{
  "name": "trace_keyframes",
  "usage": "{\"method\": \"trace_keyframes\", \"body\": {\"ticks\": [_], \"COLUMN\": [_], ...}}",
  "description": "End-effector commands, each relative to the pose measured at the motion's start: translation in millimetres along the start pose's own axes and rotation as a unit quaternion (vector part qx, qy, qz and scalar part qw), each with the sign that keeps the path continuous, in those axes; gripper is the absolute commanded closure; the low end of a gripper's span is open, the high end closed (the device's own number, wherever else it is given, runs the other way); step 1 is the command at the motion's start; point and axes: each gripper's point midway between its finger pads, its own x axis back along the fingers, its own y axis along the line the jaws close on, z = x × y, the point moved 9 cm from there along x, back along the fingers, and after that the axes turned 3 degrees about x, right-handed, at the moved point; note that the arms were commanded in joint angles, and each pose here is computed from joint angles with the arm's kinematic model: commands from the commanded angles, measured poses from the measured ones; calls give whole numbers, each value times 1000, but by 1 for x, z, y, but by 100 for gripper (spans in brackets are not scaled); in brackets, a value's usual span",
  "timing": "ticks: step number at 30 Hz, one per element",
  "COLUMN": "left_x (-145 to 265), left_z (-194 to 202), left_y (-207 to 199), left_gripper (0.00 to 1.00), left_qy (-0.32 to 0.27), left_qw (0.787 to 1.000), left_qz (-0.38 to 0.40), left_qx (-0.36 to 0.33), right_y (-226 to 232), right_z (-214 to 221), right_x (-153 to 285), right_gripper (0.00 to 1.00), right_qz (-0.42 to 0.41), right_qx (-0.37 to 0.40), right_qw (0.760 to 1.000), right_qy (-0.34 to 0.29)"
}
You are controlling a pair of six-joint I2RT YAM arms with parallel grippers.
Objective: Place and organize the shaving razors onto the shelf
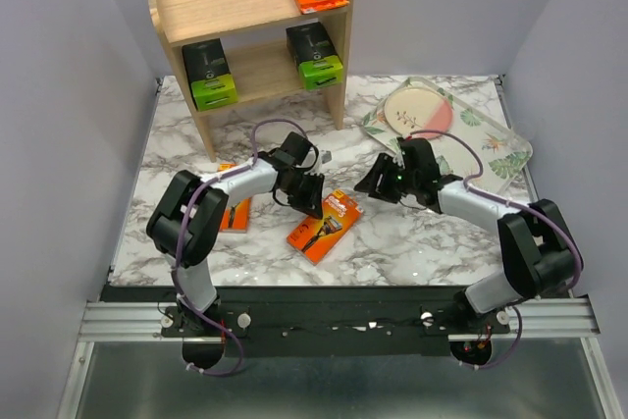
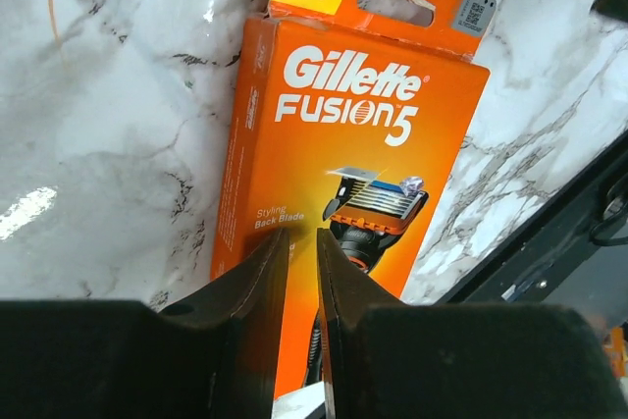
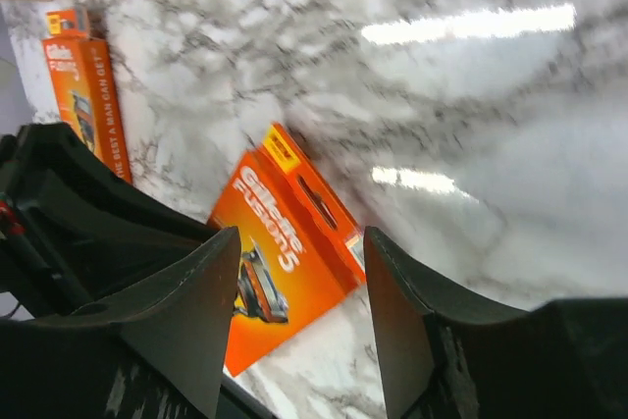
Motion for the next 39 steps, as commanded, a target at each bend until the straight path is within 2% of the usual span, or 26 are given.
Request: {"method": "trace_keyframes", "body": {"ticks": [1,8,10,14,15,18,23,24,25,28,29,32,33,34,35,39], "left_x": [-4,36,44,69,72,80,96,98,100,101,100,95,97,97,94,79], "left_z": [1,-5,-11,-37,-38,-38,-36,-37,-37,-39,-33,-29,-36,-35,-31,-26], "left_y": [23,-4,-11,-32,-32,-35,-39,-38,-41,-46,-49,-52,-57,-57,-55,-49], "left_gripper": [70,60,59,58,58,57,52,48,46,35,33,28,27,26,24,23], "left_qy": [-25,-81,-104,-152,-156,-153,-161,-162,-157,-155,-143,-174,-210,-220,-225,-218], "left_qw": [996,995,994,987,986,987,986,986,987,982,981,968,957,952,949,943], "left_qz": [-82,-51,-29,3,-1,1,21,28,46,90,121,174,198,208,216,222], "left_qx": [-30,-16,-20,-54,-60,-55,-25,-14,-5,53,55,46,36,37,42,114], "right_y": [12,-1,-9,-12,-11,-10,-10,-11,-12,-12,-11,-17,-28,-25,-28,-31], "right_z": [-23,-13,-6,1,0,-1,1,2,3,2,0,-10,-10,-13,-16,-15], "right_x": [-21,-51,-58,-63,-66,-73,-75,-73,-71,-56,-52,-31,-25,-19,-18,-11], "right_gripper": [41,48,54,55,55,65,65,67,79,99,99,99,99,99,99,99], "right_qz": [-56,-73,-60,-76,-80,-89,-95,-93,-90,-66,-53,-27,-3,11,28,72], "right_qx": [84,81,73,61,61,58,65,67,69,64,57,-27,-69,-114,-128,-190], "right_qw": [995,991,991,989,988,987,984,984,984,989,992,998,997,993,991,979], "right_qy": [5,74,95,115,114,123,139,138,136,114,99,52,45,33,16,10]}}
